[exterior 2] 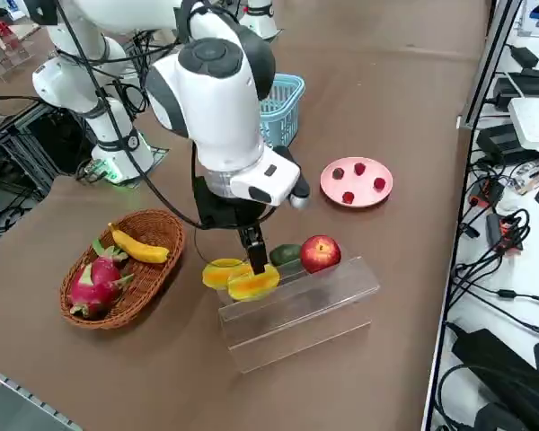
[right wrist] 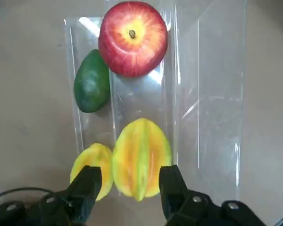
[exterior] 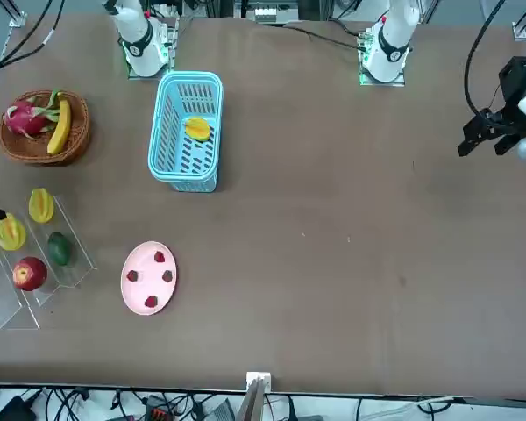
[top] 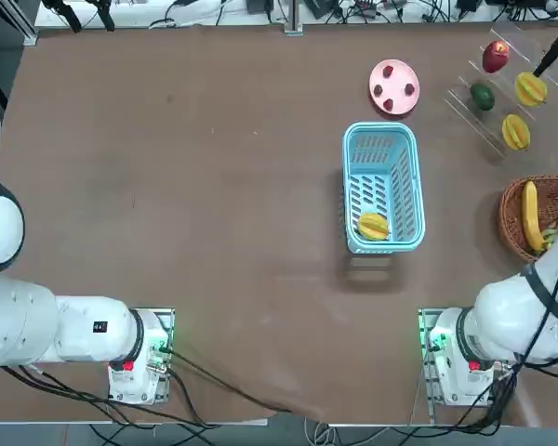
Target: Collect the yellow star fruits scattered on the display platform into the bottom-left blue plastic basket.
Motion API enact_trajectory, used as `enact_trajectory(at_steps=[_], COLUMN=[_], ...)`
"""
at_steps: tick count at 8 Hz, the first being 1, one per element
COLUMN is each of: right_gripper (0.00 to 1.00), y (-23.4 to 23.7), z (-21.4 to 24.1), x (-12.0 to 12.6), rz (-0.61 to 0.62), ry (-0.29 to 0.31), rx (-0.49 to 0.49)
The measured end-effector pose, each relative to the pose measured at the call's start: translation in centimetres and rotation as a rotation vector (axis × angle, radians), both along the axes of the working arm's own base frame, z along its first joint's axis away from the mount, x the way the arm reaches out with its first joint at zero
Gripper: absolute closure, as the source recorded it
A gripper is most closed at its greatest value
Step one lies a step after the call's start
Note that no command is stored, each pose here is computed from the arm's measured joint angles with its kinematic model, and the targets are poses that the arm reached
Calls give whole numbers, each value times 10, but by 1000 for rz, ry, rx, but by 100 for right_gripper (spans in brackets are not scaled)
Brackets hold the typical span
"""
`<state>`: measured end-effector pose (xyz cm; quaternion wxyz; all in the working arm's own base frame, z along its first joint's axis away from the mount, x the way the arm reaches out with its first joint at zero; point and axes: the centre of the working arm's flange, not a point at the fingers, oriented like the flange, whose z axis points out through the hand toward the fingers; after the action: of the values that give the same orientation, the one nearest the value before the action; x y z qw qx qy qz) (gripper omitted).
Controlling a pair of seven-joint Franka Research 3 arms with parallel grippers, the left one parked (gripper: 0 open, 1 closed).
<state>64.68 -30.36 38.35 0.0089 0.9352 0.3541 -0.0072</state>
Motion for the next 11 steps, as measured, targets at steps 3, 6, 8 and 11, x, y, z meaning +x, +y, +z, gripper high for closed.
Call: enact_trajectory(at_steps=[3,6,8,11], right_gripper=[26,33,37,43], y=[-5,-10,-16,-17], z=[-24,-26,-31,-38], x=[2,0,-2,-1], rz=[16,-8,-26,-47], ry=[3,4,6,6], rx=[53,53,51,48])
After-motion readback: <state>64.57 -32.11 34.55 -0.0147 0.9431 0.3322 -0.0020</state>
